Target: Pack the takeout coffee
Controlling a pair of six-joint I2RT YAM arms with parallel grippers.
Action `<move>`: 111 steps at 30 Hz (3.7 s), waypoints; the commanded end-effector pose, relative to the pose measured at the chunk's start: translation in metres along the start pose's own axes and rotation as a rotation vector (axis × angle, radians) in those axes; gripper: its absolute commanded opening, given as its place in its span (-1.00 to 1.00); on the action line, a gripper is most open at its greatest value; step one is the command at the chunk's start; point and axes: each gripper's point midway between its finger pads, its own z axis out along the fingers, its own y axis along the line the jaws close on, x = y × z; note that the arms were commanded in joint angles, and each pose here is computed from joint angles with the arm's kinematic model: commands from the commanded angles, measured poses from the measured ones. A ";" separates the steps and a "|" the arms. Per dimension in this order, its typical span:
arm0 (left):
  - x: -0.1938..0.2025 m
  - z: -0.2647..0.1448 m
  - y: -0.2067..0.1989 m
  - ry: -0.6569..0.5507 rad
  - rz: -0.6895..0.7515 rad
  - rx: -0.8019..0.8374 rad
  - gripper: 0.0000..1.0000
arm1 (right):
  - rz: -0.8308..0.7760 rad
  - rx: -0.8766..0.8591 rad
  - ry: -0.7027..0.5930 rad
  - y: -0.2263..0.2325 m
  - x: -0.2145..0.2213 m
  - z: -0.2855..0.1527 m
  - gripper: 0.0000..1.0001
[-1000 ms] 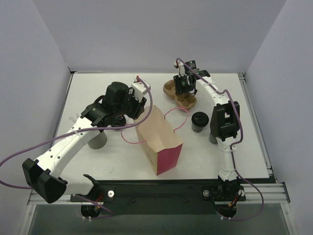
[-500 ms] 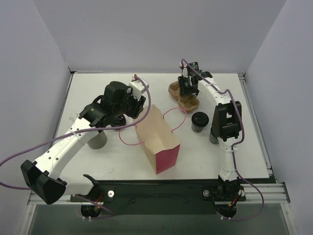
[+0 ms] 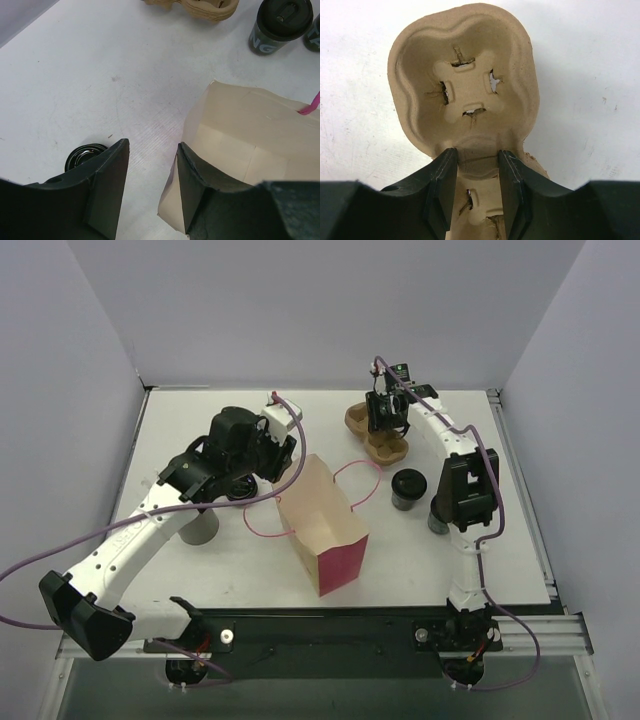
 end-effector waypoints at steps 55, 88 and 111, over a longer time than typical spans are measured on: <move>-0.002 -0.006 0.004 -0.046 0.008 -0.015 0.09 | -0.116 -0.038 0.070 0.007 0.030 0.011 -0.08; -0.001 -0.003 0.004 -0.046 0.008 -0.015 0.09 | -0.104 -0.024 -0.047 0.010 -0.021 -0.027 -0.29; -0.013 -0.009 0.026 -0.046 -0.058 -0.146 0.09 | -0.028 -0.046 -0.253 0.021 -0.073 -0.128 -0.34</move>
